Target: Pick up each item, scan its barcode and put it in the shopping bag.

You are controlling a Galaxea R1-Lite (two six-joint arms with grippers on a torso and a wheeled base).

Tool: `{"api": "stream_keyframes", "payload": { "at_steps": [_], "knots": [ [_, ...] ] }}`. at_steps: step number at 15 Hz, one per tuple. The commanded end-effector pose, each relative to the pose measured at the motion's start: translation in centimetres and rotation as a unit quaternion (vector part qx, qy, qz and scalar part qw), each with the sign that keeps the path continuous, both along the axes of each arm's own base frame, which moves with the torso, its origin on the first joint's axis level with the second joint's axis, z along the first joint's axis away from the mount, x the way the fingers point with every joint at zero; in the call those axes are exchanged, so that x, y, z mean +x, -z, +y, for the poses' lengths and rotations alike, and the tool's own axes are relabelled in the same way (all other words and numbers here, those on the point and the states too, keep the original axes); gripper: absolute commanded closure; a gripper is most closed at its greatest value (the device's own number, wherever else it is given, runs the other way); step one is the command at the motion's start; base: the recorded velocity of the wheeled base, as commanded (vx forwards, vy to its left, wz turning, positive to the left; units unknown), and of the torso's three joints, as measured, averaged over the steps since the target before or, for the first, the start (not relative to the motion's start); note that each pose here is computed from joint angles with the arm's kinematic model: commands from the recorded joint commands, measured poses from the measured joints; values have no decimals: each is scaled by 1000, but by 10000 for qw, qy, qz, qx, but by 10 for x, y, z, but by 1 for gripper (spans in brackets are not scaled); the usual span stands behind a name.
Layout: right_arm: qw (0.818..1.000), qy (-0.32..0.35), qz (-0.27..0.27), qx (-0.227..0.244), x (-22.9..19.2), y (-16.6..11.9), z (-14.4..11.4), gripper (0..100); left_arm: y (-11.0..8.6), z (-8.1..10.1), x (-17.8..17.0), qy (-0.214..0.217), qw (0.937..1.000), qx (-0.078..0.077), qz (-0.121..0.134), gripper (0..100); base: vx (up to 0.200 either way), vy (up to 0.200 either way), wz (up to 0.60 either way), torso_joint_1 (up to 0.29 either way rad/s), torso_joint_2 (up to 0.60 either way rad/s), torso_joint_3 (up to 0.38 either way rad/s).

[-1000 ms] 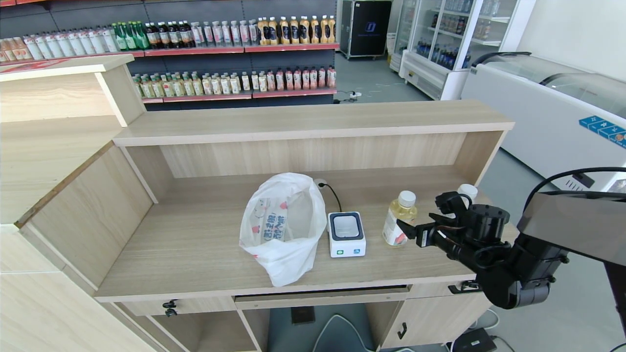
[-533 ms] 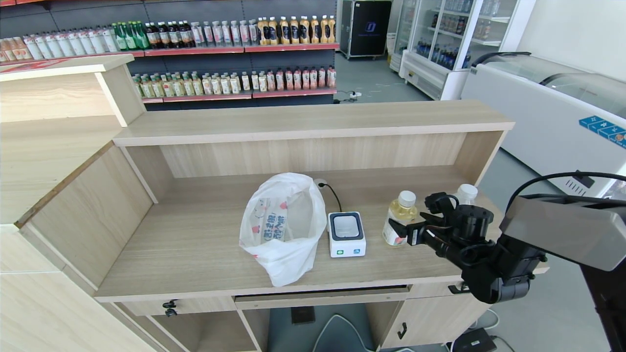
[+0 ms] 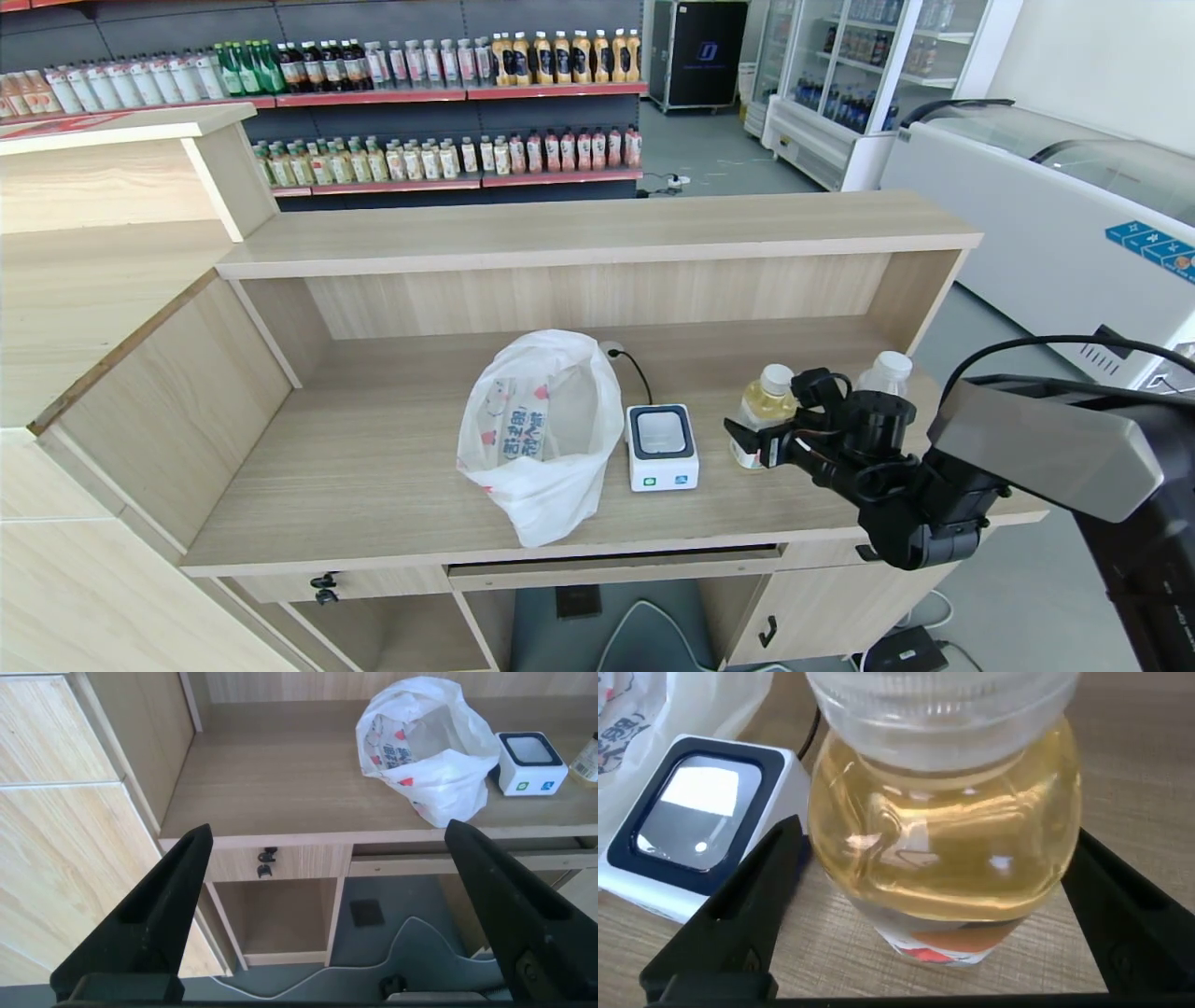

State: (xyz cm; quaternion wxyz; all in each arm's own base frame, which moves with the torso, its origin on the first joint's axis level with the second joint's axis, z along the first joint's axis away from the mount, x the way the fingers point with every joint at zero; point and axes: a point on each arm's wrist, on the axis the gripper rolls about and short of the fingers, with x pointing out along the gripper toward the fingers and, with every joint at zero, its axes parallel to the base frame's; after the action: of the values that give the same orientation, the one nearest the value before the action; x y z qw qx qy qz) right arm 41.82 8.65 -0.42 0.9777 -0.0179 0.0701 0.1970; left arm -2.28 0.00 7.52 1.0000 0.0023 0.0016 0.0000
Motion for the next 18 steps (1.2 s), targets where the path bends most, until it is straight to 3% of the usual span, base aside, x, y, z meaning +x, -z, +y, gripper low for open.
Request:
{"api": "stream_keyframes", "payload": {
  "at_steps": [1, 2, 3, 14, 16, 18],
  "knots": [
    [10000, -83, 7, -12, 1, 5, 2, 0, 0, 0, 0, 0, 10000, 0, -1, 0, 0, 0, 0, 0, 0, 0],
    [9999, -95, 3, -40, 1, 6, 2, 0, 0, 0, 0, 0, 10000, 0, -1, 0, 0, 0, 0, 0, 0, 0],
    [9999, -112, -36, -91, 4, 7, 2, 100, 0, 0, 0, 0, 10000, 0, -1, 0, 0, 0, 0, 0, 0, 0],
    [9994, -107, -204, -255, 9, 3, -1, 100, 0, 0, 0, 0, 10000, 0, -1, 0, 0, 0, 0, 0, 0, 0],
    [9992, -65, -383, 87, -4, -49, -4, 100, 0, 0, 0, 0, 10000, 0, -1, 0, 0, 0, 0, 0, 0, 0],
    [9982, -73, -209, 566, -34, -110, -7, 100, 0, 0, 0, 0, 10000, 0, -1, 0, 0, 0, 0, 0, 0, 0]
  ]
}}
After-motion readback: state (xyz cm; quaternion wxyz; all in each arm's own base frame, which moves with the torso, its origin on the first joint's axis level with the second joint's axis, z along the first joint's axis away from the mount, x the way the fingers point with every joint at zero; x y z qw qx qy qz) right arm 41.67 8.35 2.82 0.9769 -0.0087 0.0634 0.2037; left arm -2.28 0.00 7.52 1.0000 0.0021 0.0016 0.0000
